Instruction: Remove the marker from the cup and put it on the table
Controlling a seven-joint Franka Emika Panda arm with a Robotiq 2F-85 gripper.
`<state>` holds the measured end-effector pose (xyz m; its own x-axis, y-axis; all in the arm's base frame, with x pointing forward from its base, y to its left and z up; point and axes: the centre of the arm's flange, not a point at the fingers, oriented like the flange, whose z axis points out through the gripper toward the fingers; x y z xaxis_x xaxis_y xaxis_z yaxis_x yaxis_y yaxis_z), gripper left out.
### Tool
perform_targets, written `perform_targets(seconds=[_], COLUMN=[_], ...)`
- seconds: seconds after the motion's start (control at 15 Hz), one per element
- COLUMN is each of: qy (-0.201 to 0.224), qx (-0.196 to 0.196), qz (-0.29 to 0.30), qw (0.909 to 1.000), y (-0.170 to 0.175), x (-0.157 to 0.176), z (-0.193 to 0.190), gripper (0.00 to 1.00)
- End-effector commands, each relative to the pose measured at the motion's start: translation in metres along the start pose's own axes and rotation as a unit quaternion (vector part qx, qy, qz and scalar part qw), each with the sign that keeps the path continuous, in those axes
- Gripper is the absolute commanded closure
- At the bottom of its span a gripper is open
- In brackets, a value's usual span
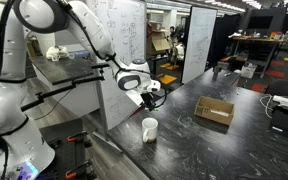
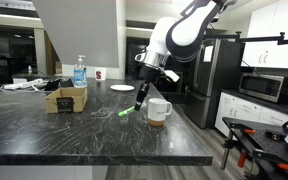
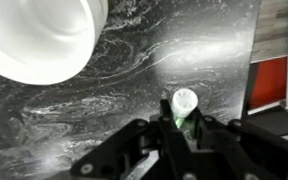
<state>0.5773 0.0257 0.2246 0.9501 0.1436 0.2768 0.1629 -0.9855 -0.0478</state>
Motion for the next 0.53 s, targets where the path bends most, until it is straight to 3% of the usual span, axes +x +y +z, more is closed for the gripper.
perform_targets(seconds=[0.0,0.07,0.13,0.2,0.47], qy=[0.008,0.005,0.004,0.003,-0.032], qx=[-0.006,-0.006,-0.008,-0.013,-0.026], qz=[0.015,0.012,0.003,-0.003,-0.037], qw=[0.9998,0.9999,1.0000,0.9999,0.9985], y=[0.005,0.006,0.007,0.006,0.007], x=[0.026,0.029,0.031,0.030,0.019], z=[0.018,0.021,0.021,0.017,-0.016], gripper=[0.95,0.95,0.55,0.53,0.25])
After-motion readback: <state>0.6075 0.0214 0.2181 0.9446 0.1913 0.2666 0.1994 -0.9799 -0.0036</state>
